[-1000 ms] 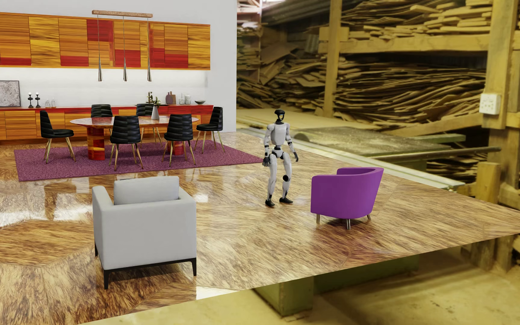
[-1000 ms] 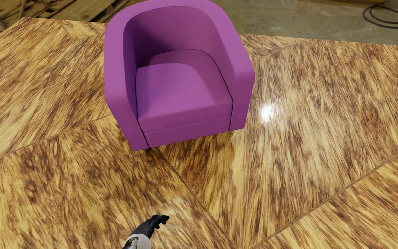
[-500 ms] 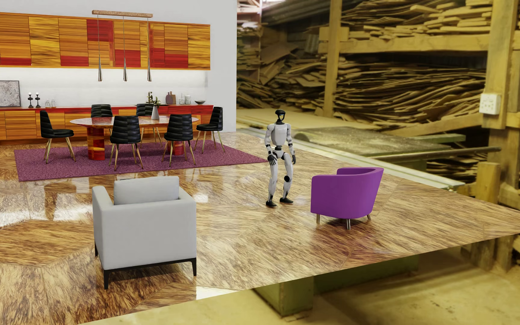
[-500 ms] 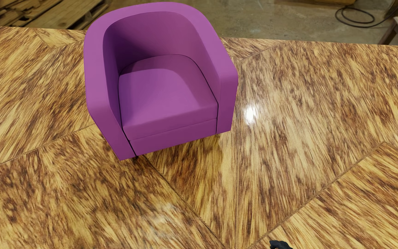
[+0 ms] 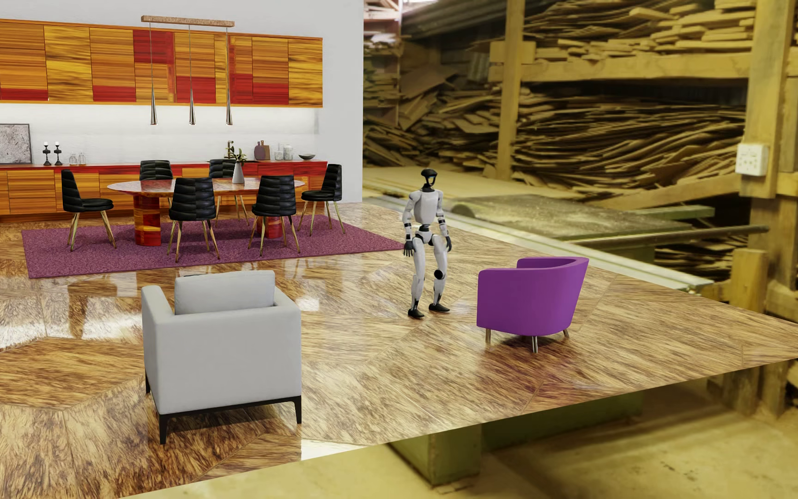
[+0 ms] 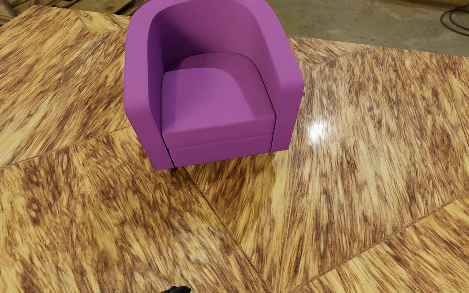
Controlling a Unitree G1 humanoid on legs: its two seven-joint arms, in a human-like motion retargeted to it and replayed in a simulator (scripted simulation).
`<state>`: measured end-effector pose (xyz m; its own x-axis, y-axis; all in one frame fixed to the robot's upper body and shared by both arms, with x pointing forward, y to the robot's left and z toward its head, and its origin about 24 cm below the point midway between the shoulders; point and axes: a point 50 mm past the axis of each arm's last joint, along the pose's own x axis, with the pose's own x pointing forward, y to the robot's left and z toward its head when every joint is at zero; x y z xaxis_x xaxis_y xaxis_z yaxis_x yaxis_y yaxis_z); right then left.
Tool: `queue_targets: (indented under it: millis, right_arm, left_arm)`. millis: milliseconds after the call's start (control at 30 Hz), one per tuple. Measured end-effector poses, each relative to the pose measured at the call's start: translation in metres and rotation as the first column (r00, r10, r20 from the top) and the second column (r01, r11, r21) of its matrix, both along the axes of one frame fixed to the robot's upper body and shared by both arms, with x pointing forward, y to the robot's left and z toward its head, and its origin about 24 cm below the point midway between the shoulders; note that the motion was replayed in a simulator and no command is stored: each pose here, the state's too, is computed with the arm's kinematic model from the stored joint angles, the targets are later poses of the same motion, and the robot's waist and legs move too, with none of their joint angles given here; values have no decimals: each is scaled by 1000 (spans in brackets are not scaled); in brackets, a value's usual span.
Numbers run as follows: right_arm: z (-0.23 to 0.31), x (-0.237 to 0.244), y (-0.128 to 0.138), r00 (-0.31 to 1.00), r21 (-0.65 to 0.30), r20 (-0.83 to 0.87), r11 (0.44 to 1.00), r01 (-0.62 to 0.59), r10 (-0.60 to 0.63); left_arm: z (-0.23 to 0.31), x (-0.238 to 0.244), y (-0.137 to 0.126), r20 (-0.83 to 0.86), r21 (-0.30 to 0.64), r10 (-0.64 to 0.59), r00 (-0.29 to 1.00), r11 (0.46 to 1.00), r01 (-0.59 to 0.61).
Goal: Move towards the dark purple armchair
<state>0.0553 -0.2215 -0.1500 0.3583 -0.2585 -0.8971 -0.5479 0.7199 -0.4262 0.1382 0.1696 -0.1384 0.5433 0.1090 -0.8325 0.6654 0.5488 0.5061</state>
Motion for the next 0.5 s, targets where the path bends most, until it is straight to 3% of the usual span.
queue_targets:
  millis: [133,333,500]
  right_arm:
    - [8,33,1,988,-42,144,997,63,-57]
    - [25,74,22,947,34,320,999,-30,18]
    - [30,75,23,930,37,365,997,-62,45]
  left_arm:
    - [1,10,-5,17,11,25,1000,1000,-25]
    - [-5,-5,-10,-57,-5,-12,998,1000,12]
    - [-8,-15,-5,-39,-11,105,994,994,-106]
